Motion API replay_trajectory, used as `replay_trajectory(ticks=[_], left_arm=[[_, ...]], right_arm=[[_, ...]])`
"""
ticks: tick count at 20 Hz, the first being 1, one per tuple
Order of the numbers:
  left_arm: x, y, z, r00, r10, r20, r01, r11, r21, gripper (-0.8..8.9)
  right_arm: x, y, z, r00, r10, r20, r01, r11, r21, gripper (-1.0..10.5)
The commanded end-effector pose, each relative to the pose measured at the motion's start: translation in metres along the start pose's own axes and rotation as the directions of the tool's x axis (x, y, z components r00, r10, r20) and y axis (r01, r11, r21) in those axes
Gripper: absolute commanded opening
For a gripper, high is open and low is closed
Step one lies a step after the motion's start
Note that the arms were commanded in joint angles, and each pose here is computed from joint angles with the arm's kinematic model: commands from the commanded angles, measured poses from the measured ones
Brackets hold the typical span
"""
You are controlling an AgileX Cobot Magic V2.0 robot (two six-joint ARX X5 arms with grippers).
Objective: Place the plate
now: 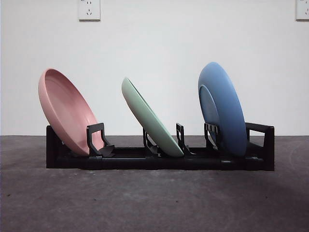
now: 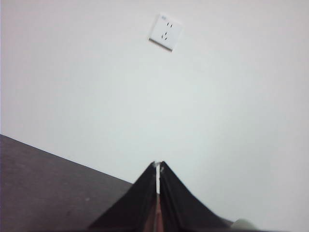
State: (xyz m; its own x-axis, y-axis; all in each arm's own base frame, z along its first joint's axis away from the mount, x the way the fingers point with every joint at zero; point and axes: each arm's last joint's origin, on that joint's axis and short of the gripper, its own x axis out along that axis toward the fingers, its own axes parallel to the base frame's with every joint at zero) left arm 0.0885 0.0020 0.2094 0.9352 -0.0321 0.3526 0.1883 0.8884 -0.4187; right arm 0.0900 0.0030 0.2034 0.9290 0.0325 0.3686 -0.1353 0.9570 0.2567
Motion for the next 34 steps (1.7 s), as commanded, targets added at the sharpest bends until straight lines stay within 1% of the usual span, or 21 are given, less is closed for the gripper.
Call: replay_trajectory(ticks=[1, 2, 4, 7, 8, 11, 13, 14, 17, 20, 23, 25, 27, 29, 31, 32, 33, 34], left_arm=[[0.001, -0.009, 0.018, 0.999, -0.016, 0.037, 0.019, 0.995, -0.102, 0.1], [0.001, -0.013, 0.024, 0.999, -0.012, 0.03, 0.016, 0.99, -0.138, 0.1], [0.001, -0.02, 0.039, 1.0, 0.004, -0.002, -0.004, 0.985, -0.174, 0.11], [0.002, -0.033, 0.06, 0.993, 0.015, -0.117, -0.035, 0.984, -0.175, 0.11], [0.003, -0.038, 0.067, 0.986, 0.009, -0.167, -0.036, 0.987, -0.157, 0.11], [0.009, -0.05, 0.084, 0.956, -0.045, -0.288, 0.021, 0.996, -0.085, 0.12], [0.016, -0.057, 0.093, 0.927, -0.087, -0.364, 0.066, 0.995, -0.072, 0.12], [0.021, -0.059, 0.097, 0.906, -0.102, -0.41, 0.076, 0.994, -0.078, 0.12], [0.033, -0.063, 0.102, 0.835, -0.105, -0.54, 0.063, 0.993, -0.095, 0.12], [0.043, -0.063, 0.103, 0.754, -0.055, -0.655, 0.028, 0.998, -0.051, 0.12], [0.049, -0.062, 0.105, 0.671, 0.011, -0.742, 0.005, 1.0, 0.02, 0.12], [0.052, -0.062, 0.107, 0.631, 0.075, -0.772, -0.019, 0.996, 0.082, 0.11], [0.055, -0.061, 0.109, 0.598, 0.139, -0.789, -0.036, 0.989, 0.146, 0.11], [0.057, -0.06, 0.11, 0.565, 0.197, -0.801, -0.049, 0.977, 0.206, 0.11], [0.059, -0.058, 0.11, 0.527, 0.248, -0.813, -0.049, 0.964, 0.262, 0.11], [0.061, -0.057, 0.109, 0.515, 0.251, -0.82, -0.035, 0.961, 0.273, 0.27], [0.062, -0.057, 0.108, 0.51, 0.252, -0.822, -0.033, 0.961, 0.274, 1.1], [0.062, -0.057, 0.108, 0.509, 0.252, -0.823, -0.032, 0.961, 0.274, 2.42]], right_arm=[[0.001, 0.003, 0.012, 1.0, 0.004, 0.028, -0.009, 0.979, 0.203, 0.1], [0.002, 0.005, 0.018, 1.0, 0.0, 0.017, -0.004, 0.974, 0.227, 0.1], [0.005, 0.009, 0.031, 1.0, -0.003, -0.013, 0.006, 0.972, 0.236, 0.1], [0.011, 0.017, 0.055, 0.998, 0.015, -0.065, 0.001, 0.972, 0.237, 0.1], [0.014, 0.02, 0.063, 0.996, 0.028, -0.088, -0.007, 0.972, 0.235, 0.1], [0.025, 0.029, 0.086, 0.982, 0.089, -0.168, -0.049, 0.972, 0.231, 0.1], [0.033, 0.034, 0.098, 0.961, 0.13, -0.244, -0.075, 0.972, 0.223, 0.1], [0.037, 0.036, 0.103, 0.944, 0.15, -0.295, -0.085, 0.972, 0.221, 0.1], [0.051, 0.042, 0.113, 0.874, 0.193, -0.446, -0.109, 0.972, 0.207, 0.1], [0.061, 0.044, 0.117, 0.785, 0.205, -0.584, -0.119, 0.976, 0.182, 0.1], [0.069, 0.045, 0.116, 0.697, 0.181, -0.694, -0.124, 0.984, 0.131, 0.1], [0.073, 0.045, 0.113, 0.634, 0.168, -0.755, -0.135, 0.985, 0.106, 0.1], [0.076, 0.044, 0.106, 0.557, 0.154, -0.816, -0.145, 0.986, 0.086, 0.1], [0.079, 0.042, 0.098, 0.493, 0.144, -0.858, -0.151, 0.985, 0.079, 0.1], [0.082, 0.041, 0.091, 0.438, 0.138, -0.888, -0.159, 0.984, 0.075, 0.1], [0.083, 0.041, 0.087, 0.414, 0.139, -0.9, -0.167, 0.983, 0.075, 0.1], [0.085, 0.041, 0.084, 0.397, 0.141, -0.907, -0.179, 0.981, 0.074, 0.4], [0.087, 0.042, 0.083, 0.389, 0.142, -0.91, -0.186, 0.98, 0.074, 1.1]])
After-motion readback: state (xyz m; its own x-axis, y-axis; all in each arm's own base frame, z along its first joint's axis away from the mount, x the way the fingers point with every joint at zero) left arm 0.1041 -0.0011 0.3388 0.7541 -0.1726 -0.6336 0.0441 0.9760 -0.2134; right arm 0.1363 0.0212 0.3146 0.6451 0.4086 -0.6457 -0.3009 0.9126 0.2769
